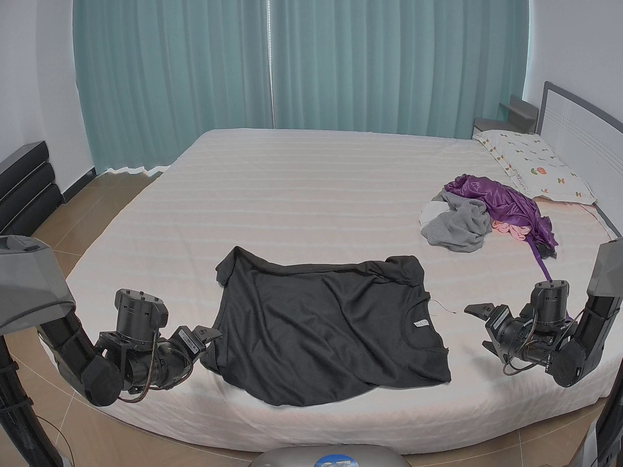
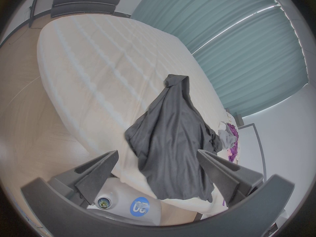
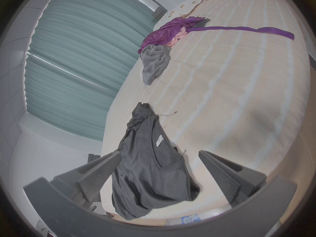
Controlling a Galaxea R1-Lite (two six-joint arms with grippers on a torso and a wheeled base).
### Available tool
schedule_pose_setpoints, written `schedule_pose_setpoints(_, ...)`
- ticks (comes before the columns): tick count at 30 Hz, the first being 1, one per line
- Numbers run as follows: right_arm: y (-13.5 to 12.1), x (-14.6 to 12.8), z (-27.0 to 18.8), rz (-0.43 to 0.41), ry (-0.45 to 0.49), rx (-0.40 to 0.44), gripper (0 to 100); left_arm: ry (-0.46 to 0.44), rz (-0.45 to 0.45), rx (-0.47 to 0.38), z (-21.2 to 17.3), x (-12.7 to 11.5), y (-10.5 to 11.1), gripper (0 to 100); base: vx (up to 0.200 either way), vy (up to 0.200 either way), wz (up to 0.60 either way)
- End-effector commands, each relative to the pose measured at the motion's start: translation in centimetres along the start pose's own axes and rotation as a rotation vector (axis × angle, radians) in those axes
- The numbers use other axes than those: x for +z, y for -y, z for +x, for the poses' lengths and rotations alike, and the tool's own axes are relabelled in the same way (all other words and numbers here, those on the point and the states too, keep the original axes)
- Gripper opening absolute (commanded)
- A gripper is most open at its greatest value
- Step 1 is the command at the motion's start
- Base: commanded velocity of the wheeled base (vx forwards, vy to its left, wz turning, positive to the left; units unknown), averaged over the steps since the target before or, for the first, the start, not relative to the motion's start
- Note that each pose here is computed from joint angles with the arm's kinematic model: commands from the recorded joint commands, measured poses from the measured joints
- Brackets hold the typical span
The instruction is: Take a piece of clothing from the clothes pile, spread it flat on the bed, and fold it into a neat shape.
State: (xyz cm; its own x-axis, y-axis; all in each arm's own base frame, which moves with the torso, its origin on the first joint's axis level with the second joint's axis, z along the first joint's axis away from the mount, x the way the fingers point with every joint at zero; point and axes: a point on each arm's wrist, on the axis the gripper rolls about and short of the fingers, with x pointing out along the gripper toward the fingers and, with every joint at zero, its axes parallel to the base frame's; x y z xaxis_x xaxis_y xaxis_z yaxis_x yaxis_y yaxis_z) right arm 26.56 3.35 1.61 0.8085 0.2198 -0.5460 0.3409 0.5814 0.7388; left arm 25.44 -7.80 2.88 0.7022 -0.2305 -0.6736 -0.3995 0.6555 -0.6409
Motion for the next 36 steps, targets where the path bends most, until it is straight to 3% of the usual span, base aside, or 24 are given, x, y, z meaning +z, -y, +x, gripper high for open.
schedule_pose_setpoints(1,0.2,-0.4,0.4,-0.003,-0.019,-0.013,100,-0.017,0.005,0.054,1.5,-0.5,-0.8,100,0.000,0.000,0.00)
schedule_pose_setpoints(9,0.0,-1.0,0.9,-0.019,-0.026,-0.003,100,0.020,0.026,0.092,5.5,-0.4,-0.3,100,0.000,0.000,0.00)
schedule_pose_setpoints(18,-0.1,-1.3,1.1,-0.025,-0.035,-0.001,100,0.078,0.154,0.143,9.2,0.0,0.0,100,0.000,0.000,0.00)
schedule_pose_setpoints(19,0.1,-1.3,1.2,-0.026,-0.036,-0.008,100,0.085,0.170,0.155,9.5,0.0,0.0,0,0.000,0.000,0.00)
schedule_pose_setpoints(29,0.0,-2.6,1.3,-0.060,-0.063,-0.020,100,0.138,0.198,0.233,8.7,0.2,-0.8,0,0.000,0.000,0.00)
schedule_pose_setpoints(36,0.6,-4.3,1.9,-0.124,-0.115,-0.059,100,0.174,0.186,0.198,5.3,0.7,0.0,0,0.000,0.000,0.00)
